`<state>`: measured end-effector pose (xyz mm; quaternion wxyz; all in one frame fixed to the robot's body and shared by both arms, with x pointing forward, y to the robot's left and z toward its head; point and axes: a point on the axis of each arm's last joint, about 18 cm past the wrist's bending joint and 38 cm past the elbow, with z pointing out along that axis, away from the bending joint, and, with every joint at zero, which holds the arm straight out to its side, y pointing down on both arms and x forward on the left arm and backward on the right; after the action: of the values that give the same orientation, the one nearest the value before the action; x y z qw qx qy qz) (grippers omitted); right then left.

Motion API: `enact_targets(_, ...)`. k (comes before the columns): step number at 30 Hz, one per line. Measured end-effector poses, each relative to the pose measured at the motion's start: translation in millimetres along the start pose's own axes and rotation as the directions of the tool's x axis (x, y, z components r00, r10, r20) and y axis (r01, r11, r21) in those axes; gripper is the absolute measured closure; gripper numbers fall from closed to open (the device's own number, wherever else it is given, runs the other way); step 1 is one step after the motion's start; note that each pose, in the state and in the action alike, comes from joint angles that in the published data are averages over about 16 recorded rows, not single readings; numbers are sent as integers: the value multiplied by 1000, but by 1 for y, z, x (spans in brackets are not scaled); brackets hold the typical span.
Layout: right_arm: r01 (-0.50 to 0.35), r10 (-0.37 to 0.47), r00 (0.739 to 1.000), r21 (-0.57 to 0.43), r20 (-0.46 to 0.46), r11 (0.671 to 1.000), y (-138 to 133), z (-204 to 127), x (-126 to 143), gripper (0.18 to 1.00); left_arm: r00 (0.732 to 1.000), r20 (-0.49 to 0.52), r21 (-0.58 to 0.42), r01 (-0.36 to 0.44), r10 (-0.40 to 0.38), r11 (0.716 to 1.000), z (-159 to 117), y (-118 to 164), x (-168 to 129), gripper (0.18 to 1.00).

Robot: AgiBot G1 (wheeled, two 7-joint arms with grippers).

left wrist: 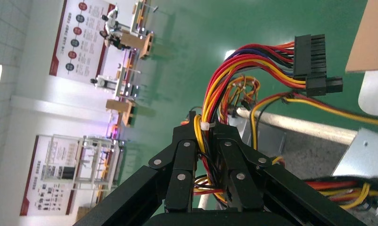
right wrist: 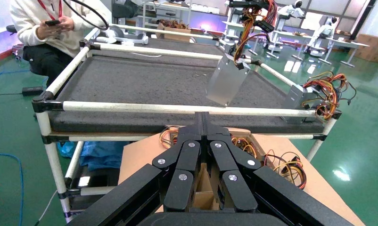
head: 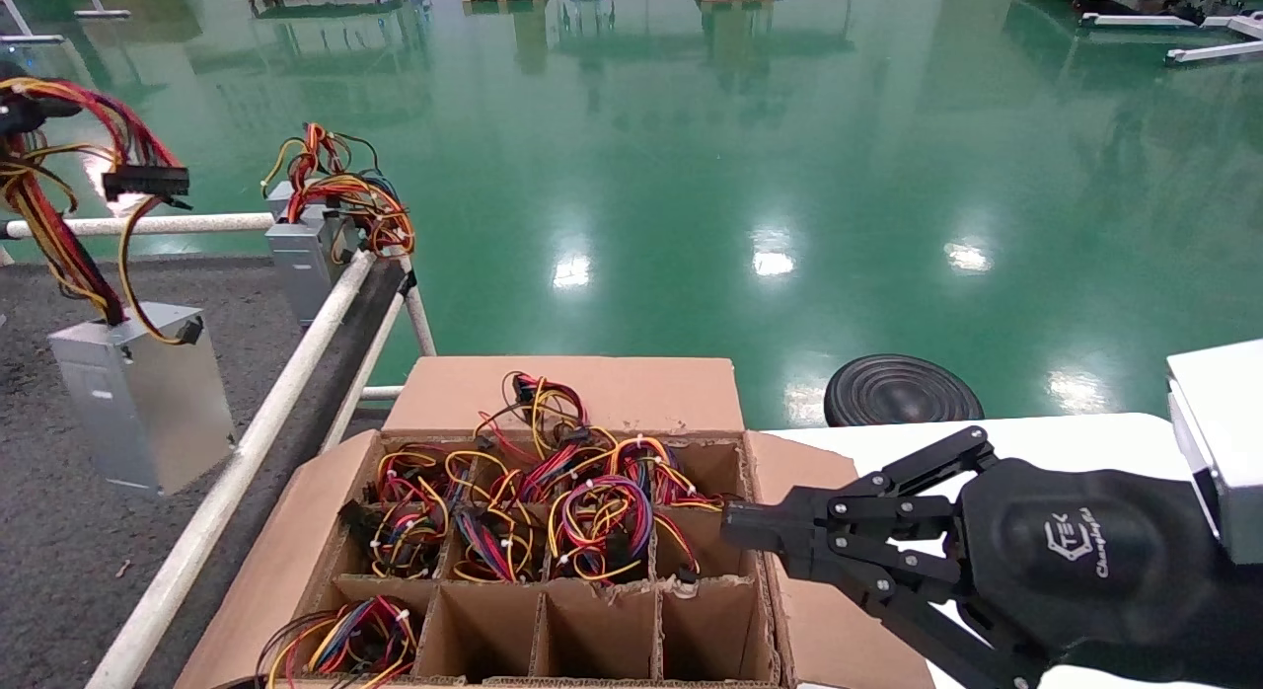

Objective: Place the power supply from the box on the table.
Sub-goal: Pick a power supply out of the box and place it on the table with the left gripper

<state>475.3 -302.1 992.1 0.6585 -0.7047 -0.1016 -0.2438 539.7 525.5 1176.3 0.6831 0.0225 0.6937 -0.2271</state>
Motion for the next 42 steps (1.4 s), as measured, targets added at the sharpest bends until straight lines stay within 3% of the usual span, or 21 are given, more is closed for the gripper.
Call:
enact_targets(22, 0, 0, 1000, 0, 0, 1000, 0, 0, 0, 981, 999, -27, -29, 43, -44, 999, -2, 8, 7, 965)
enact_targets(35, 0, 0, 1000, 0, 0, 1000, 0, 0, 0, 883, 997, -49, -18, 66, -67, 998, 4, 9, 17, 965)
enact_targets(42, 0, 0, 1000, 0, 0, 1000, 0, 0, 0, 745, 995, -64, -6, 78, -78, 997, 7, 8, 22, 965)
